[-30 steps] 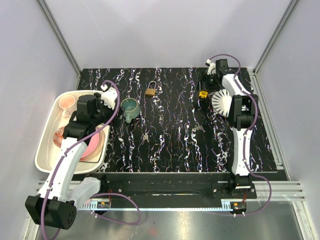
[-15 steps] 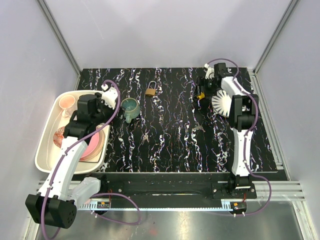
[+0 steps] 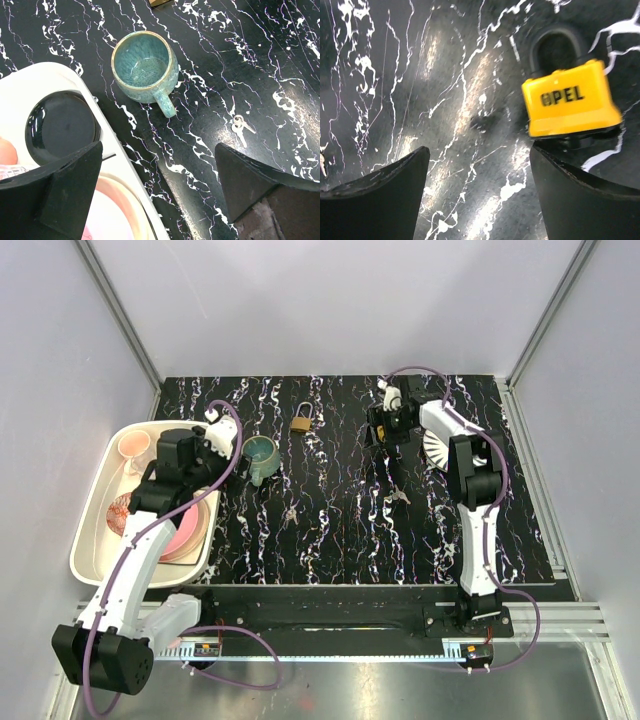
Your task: Unlock with the key
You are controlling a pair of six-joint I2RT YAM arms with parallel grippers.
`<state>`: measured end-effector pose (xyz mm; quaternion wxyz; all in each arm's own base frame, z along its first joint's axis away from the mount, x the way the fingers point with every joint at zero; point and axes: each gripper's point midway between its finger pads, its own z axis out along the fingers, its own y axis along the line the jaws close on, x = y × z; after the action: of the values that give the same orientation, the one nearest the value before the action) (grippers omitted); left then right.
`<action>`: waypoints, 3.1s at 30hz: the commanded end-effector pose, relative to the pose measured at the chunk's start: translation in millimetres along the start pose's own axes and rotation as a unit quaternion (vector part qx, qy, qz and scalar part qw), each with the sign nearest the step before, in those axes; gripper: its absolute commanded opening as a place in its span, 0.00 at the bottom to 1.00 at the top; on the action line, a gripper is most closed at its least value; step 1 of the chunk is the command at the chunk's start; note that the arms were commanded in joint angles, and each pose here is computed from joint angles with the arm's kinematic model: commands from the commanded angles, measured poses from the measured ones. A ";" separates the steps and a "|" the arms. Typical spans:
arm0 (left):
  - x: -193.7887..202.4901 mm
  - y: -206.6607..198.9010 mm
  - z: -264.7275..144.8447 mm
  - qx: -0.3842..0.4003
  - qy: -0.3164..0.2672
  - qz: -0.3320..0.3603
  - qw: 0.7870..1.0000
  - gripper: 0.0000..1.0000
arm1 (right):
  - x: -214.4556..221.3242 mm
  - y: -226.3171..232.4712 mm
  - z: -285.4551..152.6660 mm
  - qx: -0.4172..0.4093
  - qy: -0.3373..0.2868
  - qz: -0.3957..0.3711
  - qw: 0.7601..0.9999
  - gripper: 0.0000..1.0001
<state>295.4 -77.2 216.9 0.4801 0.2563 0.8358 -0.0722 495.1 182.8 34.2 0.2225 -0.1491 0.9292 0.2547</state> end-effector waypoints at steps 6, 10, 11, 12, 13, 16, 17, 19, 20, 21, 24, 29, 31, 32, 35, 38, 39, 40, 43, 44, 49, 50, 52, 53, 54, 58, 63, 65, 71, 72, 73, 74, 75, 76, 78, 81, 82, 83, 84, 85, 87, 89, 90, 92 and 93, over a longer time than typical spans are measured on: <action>-12.0 -2.7 3.3 0.014 -0.025 0.000 1.000 0.99 | 1.9 -16.9 -56.1 0.114 0.008 -0.090 0.989 0.88; -12.8 -3.3 2.6 0.015 -0.027 0.000 1.000 0.99 | -12.3 -24.7 -71.1 0.149 0.000 -0.124 0.981 0.89; -12.5 -3.3 2.9 0.015 -0.027 0.000 1.000 0.99 | -20.4 -25.7 -74.9 0.156 -0.008 -0.134 0.979 0.90; -13.2 -3.6 2.2 0.016 -0.028 0.000 0.999 0.99 | -24.9 -29.7 -76.9 0.167 -0.012 -0.138 0.976 0.90; -13.2 -3.6 2.2 0.016 -0.028 0.000 0.999 0.99 | -27.2 -32.0 -73.9 0.170 -0.012 -0.141 0.975 0.91; -11.5 -3.4 3.0 0.016 -0.025 -0.001 1.000 0.99 | -45.8 -35.0 -71.0 0.176 -0.026 -0.148 0.973 0.91; -11.8 -3.0 3.0 0.015 -0.026 -0.001 1.000 0.99 | -48.5 -35.7 -69.0 0.175 -0.026 -0.148 0.973 0.92; -11.1 -3.6 4.2 0.017 -0.024 0.000 1.000 0.99 | -49.3 -40.7 -58.6 0.176 -0.021 -0.144 0.974 0.92; -10.2 -3.1 4.4 0.016 -0.023 -0.001 1.000 0.99 | -59.5 -39.9 -60.3 0.178 -0.032 -0.146 0.973 0.92; -9.9 -3.3 4.3 0.016 -0.022 -0.002 1.000 0.99 | -62.2 -40.9 -58.1 0.180 -0.033 -0.147 0.972 0.92; -10.3 -3.6 4.5 0.017 -0.022 -0.002 1.000 0.99 | -70.0 -45.9 -47.5 0.188 -0.035 -0.151 0.970 0.91; -8.4 -3.5 5.7 0.017 -0.019 -0.002 1.000 0.99 | -64.5 -49.9 -26.6 0.179 -0.014 -0.159 0.971 0.91; -8.8 -3.5 6.3 0.018 -0.020 -0.002 1.000 0.99 | -61.1 -47.2 -22.0 0.169 -0.009 -0.161 0.972 0.91; -7.9 -3.6 6.9 0.018 -0.018 -0.002 1.000 0.99 | -60.3 -45.7 -20.2 0.165 -0.008 -0.162 0.973 0.91; -6.5 -4.0 8.7 0.020 -0.015 -0.004 1.000 0.99 | -56.1 -41.1 -16.0 0.149 -0.005 -0.164 0.975 0.91; -6.3 -4.0 9.6 0.021 -0.014 -0.003 1.000 0.99 | -50.5 -39.1 -11.6 0.145 0.004 -0.172 0.974 0.91; -6.2 -3.6 9.5 0.020 -0.014 -0.005 1.000 0.99 | -49.3 -38.3 -10.5 0.145 0.007 -0.176 0.974 0.91; -5.5 -3.7 9.7 0.021 -0.013 -0.004 1.000 0.99 | -46.5 -40.0 -8.5 0.145 0.011 -0.178 0.973 0.91; -5.3 -4.3 9.7 0.022 -0.012 -0.004 1.000 0.99 | -43.9 -40.3 -3.6 0.151 0.019 -0.200 0.968 0.91; -4.9 -4.0 10.1 0.021 -0.011 -0.004 1.000 0.99 | -44.7 -40.5 -3.1 0.153 0.020 -0.210 0.965 0.92; -5.1 -4.1 9.4 0.021 -0.011 -0.004 1.000 0.99 | -45.7 -48.1 2.5 0.167 0.027 -0.238 0.956 0.91; -4.4 -4.0 9.6 0.021 -0.011 -0.004 1.000 0.99 | -43.8 -49.6 4.0 0.166 0.032 -0.247 0.954 0.90; -4.0 -3.6 9.9 0.020 -0.010 -0.005 1.000 0.99 | -40.9 -51.1 5.8 0.164 0.038 -0.254 0.953 0.89; -4.0 -3.7 10.0 0.020 -0.010 -0.004 1.000 0.99 | -39.2 -50.4 6.6 0.160 0.042 -0.262 0.951 0.87; -4.3 -3.1 10.1 0.019 -0.010 -0.005 1.000 0.99 | -38.2 -49.4 6.6 0.156 0.043 -0.266 0.950 0.87; -3.2 -3.8 11.7 0.022 -0.006 -0.006 1.000 0.99 | -29.6 -52.3 10.5 0.153 0.059 -0.284 0.945 0.85; -1.9 -4.0 12.7 0.023 -0.003 -0.006 1.000 0.99 | -22.5 -55.9 16.0 0.148 0.072 -0.302 0.939 0.81; -1.3 -4.0 13.0 0.023 -0.002 -0.006 1.000 0.99 | -20.3 -56.3 18.6 0.145 0.075 -0.308 0.937 0.77; -0.6 -4.2 13.3 0.024 -0.001 -0.007 1.000 0.99 | -11.0 -55.6 23.5 0.133 0.087 -0.312 0.937 0.64; -0.3 -4.2 13.7 0.024 0.000 -0.007 1.000 0.99 | -9.2 -54.9 23.4 0.130 0.089 -0.311 0.937 0.63; -1.1 -4.2 13.9 0.024 -0.001 -0.006 1.000 0.99 | -6.1 -56.8 24.9 0.129 0.093 -0.310 0.937 0.60; 0.1 -4.7 14.4 0.026 0.001 -0.007 1.000 0.99 | -4.4 -56.3 25.1 0.128 0.095 -0.312 0.937 0.49; -0.7 -3.9 14.3 0.025 0.000 -0.007 1.000 0.99 | -3.2 -56.8 25.4 0.128 0.097 -0.311 0.937 0.44; 0.0 -4.8 14.9 0.027 0.001 -0.007 1.000 0.99 | -0.6 -58.5 25.9 0.128 0.100 -0.311 0.937 0.37; -0.1 -5.2 15.5 0.028 0.002 -0.008 1.000 0.99 | -1.1 -56.9 24.3 0.129 0.099 -0.309 0.937 0.23; -0.2 -5.4 16.0 0.029 0.002 -0.009 1.000 0.99 | -3.0 -51.4 19.0 0.129 0.091 -0.308 0.938 0.16; -0.5 -4.9 16.0 0.028 0.002 -0.010 1.000 0.99 | 2.1 -48.7 19.4 0.127 0.094 -0.305 0.939 0.15; 0.3 -5.8 16.7 0.030 0.003 -0.011 0.999 0.99 | -1.8 -45.7 18.0 0.127 0.083 -0.307 0.939 0.13; -0.5 -6.0 16.5 0.032 0.002 -0.012 0.999 0.99 | -1.1 -40.5 10.4 0.127 0.078 -0.307 0.940 0.10; -1.1 -7.9 17.0 0.037 0.001 -0.013 0.999 0.99 | -2.2 -35.6 7.5 0.125 0.070 -0.306 0.941 0.09; -2.9 -9.6 16.3 0.042 -0.002 -0.013 0.999 0.99 | -7.0 -20.2 -7.1 0.117 0.045 -0.310 0.942 0.01; -5.8 -12.9 16.3 0.051 -0.007 -0.016 0.999 0.99 | -21.7 1.0 -26.7 0.111 0.005 -0.318 0.942 0.00; -6.6 -13.3 16.1 0.054 -0.007 -0.017 0.998 0.99 | -12.2 4.5 -29.0 0.106 0.008 -0.315 0.943 0.00; -9.5 -17.0 16.8 0.064 -0.011 -0.021 0.998 0.99 | -23.2 26.0 -48.8 0.099 -0.028 -0.319 0.942 0.00; -9.7 -17.7 16.8 0.065 -0.010 -0.023 0.998 0.99 | -13.8 29.5 -50.3 0.093 -0.025 -0.318 0.943 0.00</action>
<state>296.9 -91.5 196.4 0.4467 0.2643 0.8470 -0.1147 490.7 154.6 24.9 0.2533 -0.4073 0.8757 0.0561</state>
